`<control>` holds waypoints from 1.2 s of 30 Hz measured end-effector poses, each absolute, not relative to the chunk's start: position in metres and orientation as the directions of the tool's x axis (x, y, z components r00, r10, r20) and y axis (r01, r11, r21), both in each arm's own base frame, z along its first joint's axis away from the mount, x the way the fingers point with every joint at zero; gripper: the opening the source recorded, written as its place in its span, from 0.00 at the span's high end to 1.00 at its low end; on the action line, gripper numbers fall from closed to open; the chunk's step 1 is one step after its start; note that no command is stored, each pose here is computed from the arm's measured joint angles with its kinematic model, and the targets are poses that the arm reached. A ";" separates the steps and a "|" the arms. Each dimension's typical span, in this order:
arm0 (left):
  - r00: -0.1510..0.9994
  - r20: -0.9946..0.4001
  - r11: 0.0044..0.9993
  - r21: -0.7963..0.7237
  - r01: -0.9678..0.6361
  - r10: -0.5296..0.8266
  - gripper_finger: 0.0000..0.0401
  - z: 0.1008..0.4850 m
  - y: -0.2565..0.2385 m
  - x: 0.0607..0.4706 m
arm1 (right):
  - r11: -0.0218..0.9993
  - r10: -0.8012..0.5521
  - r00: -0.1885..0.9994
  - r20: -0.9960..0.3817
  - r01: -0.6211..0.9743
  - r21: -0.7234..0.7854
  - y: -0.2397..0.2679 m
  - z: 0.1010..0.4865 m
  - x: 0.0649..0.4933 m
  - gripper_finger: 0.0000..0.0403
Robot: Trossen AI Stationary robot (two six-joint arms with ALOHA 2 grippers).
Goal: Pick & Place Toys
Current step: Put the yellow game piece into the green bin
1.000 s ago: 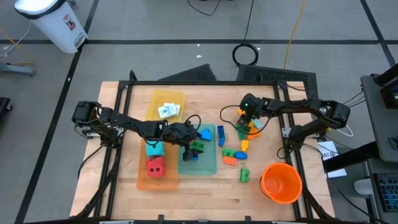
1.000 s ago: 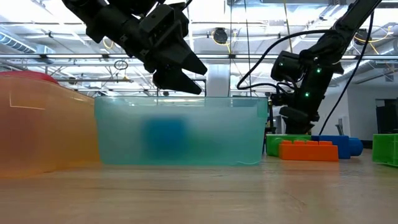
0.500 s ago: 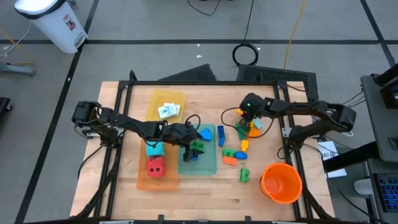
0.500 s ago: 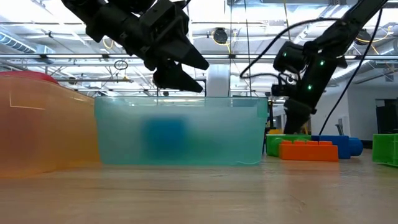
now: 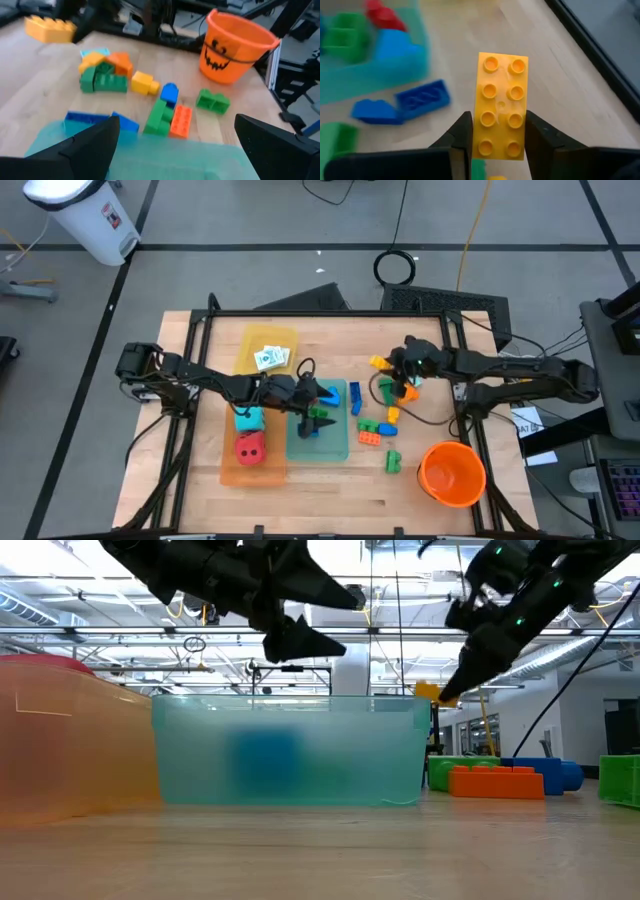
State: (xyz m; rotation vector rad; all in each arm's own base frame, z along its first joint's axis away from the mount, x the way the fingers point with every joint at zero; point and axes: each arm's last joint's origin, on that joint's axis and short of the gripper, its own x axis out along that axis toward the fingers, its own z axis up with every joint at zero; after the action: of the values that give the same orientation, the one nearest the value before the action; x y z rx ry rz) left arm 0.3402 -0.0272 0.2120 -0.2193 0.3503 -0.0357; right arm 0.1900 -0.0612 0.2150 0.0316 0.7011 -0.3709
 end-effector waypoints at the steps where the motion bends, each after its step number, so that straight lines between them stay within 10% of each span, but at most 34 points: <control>1: 0.943 -0.325 0.976 -0.218 -0.004 -0.069 0.00 0.213 -0.027 0.341 | 0.943 -0.309 0.717 -0.625 0.314 -0.106 -0.056 0.217 0.190 0.78; 12: 0.980 -0.177 0.929 -0.339 -0.150 0.094 0.00 0.226 -0.022 0.345 | 0.974 -0.153 0.845 -0.513 0.042 -0.222 -0.014 0.227 0.207 0.77; 36: 0.950 -0.135 0.813 -0.492 -0.312 0.283 0.00 0.203 0.002 0.360 | 0.813 -0.275 0.895 -0.352 0.021 -0.582 0.014 0.211 0.251 0.77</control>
State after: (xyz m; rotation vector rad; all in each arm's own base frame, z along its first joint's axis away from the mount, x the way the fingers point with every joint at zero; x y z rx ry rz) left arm 0.3597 0.0017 0.2031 -0.5351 0.0567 0.3180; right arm 0.2506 0.0143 0.2115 -0.6051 0.4413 -0.1634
